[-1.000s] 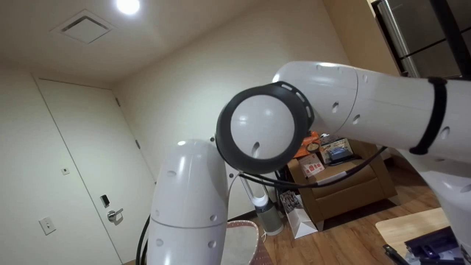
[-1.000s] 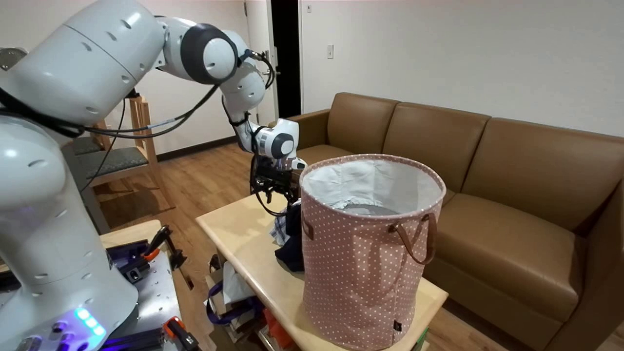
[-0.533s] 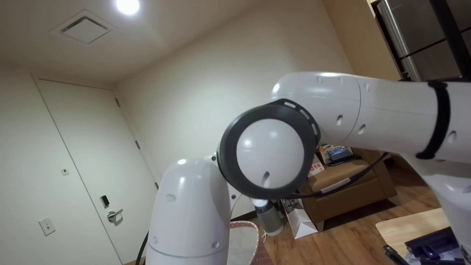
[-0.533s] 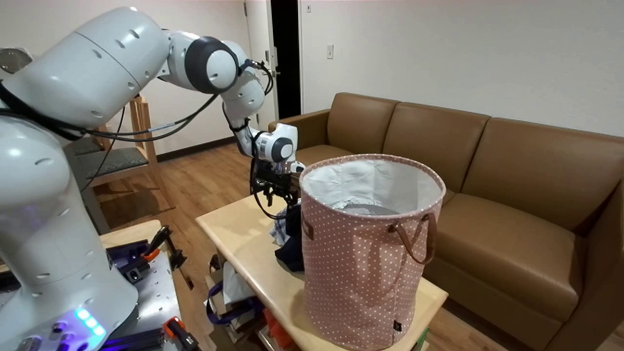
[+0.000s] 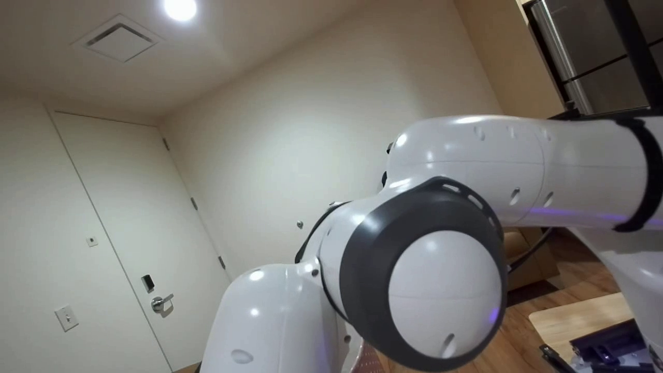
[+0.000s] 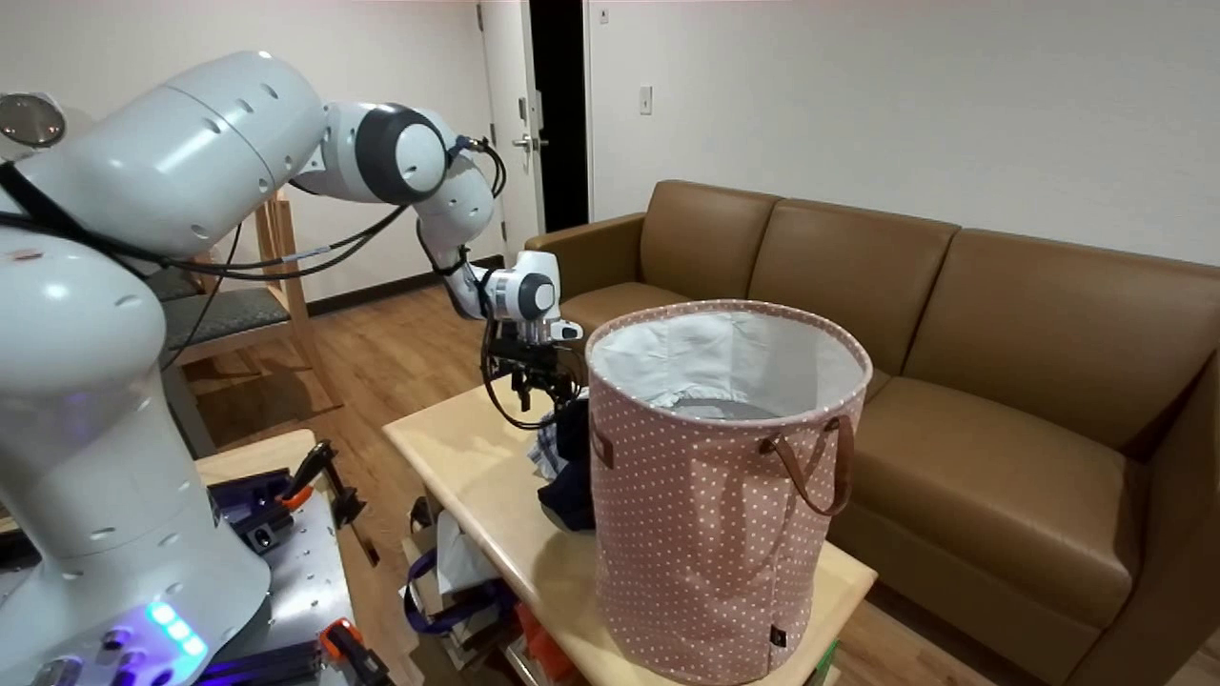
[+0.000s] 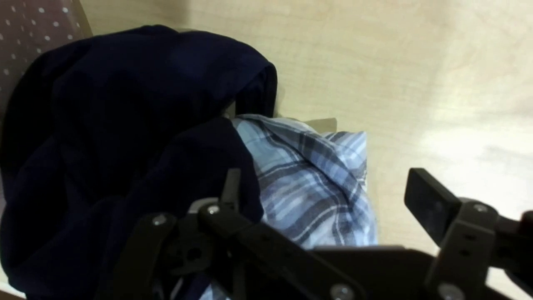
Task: Put the clothes in the bag
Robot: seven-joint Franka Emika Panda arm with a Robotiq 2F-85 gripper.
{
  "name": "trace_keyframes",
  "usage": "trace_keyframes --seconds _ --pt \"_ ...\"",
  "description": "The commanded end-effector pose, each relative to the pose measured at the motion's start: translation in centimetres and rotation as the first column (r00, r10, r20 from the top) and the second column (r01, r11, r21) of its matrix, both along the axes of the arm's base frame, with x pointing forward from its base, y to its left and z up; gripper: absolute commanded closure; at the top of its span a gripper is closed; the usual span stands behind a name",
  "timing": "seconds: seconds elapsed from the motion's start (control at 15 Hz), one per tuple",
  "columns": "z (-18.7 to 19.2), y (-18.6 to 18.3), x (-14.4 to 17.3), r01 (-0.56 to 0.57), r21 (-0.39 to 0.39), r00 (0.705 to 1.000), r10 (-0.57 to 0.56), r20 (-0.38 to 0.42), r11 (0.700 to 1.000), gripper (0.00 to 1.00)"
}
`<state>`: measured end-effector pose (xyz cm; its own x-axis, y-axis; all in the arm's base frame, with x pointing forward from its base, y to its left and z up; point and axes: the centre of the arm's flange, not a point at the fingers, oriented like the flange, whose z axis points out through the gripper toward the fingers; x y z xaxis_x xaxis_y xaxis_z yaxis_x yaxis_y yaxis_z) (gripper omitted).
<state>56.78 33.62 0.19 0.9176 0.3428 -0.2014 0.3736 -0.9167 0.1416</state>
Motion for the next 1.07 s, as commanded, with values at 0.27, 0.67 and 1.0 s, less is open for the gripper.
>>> trace_keyframes --seconds 0.27,0.67,1.0 --pt "-1.7 1.0 0.3 0.082 0.077 0.962 -0.099 0.254 0.994 0.0" --pt "-8.9 -0.4 2.3 0.244 0.039 0.903 -0.241 0.355 0.969 0.0" --pt "-15.4 -4.0 3.3 0.362 -0.096 0.91 -0.329 0.253 0.927 0.26"
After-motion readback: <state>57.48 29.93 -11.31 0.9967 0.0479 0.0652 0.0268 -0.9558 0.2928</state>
